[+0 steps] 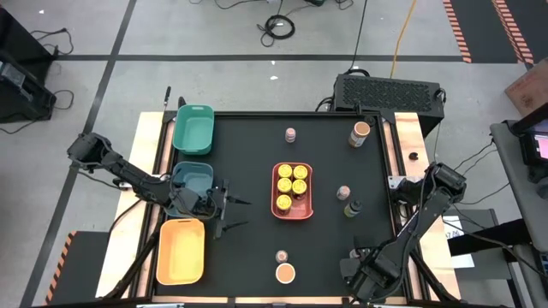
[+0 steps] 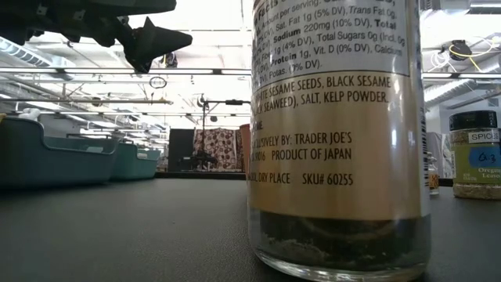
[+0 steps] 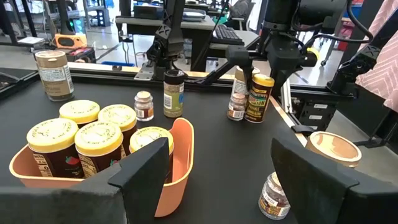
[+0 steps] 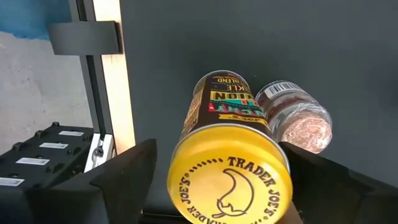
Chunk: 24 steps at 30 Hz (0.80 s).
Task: Sort spices by type
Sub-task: Put the yellow seasoning bottle in the orange bin
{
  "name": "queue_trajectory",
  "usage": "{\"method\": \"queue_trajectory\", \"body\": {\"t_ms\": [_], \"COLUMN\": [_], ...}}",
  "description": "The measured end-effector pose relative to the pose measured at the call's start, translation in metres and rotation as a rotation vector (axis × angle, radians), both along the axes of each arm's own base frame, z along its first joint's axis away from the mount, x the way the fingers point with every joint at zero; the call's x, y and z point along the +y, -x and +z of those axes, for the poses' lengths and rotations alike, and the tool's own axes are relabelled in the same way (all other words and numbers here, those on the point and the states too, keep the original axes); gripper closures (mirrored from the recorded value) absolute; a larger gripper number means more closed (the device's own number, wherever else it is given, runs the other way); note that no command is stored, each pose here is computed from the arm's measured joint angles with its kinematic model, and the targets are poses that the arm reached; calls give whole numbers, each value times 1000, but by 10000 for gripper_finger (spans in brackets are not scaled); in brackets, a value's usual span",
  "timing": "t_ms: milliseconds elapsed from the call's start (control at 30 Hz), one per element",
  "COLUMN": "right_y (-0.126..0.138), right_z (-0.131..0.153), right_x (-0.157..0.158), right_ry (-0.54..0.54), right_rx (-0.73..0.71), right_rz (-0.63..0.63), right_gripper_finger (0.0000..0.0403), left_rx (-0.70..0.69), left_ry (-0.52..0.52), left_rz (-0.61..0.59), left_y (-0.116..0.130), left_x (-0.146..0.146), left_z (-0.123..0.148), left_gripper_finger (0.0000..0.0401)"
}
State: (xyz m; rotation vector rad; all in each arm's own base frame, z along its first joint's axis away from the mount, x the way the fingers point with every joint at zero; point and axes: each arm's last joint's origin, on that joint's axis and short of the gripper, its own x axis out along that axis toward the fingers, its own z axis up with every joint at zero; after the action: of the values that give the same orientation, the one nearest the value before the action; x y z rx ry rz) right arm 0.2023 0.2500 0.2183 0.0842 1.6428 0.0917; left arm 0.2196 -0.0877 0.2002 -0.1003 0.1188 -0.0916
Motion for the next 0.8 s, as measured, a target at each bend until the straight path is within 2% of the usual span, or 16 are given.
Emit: {"method": "queue_trajectory", "body": {"t_ms": [400, 633, 800], "right_y": [-1, -3, -16], "right_z": [0, 1, 12], "right_x": [0, -1, -6], "right_ry": [-7, -11, -26], "right_rx": [-4, -5, -19], "right_rz": [-2, -13, -65], "right_gripper_finger": [196, 189, 189], "left_rx": [0, 0, 1], "left_ry": [1, 0, -1], "left_rz": [0, 0, 1], "left_y": [0, 0, 0], "left_x": [0, 0, 0], "left_z": [0, 0, 0], "left_gripper_finger": [115, 115, 115]}}
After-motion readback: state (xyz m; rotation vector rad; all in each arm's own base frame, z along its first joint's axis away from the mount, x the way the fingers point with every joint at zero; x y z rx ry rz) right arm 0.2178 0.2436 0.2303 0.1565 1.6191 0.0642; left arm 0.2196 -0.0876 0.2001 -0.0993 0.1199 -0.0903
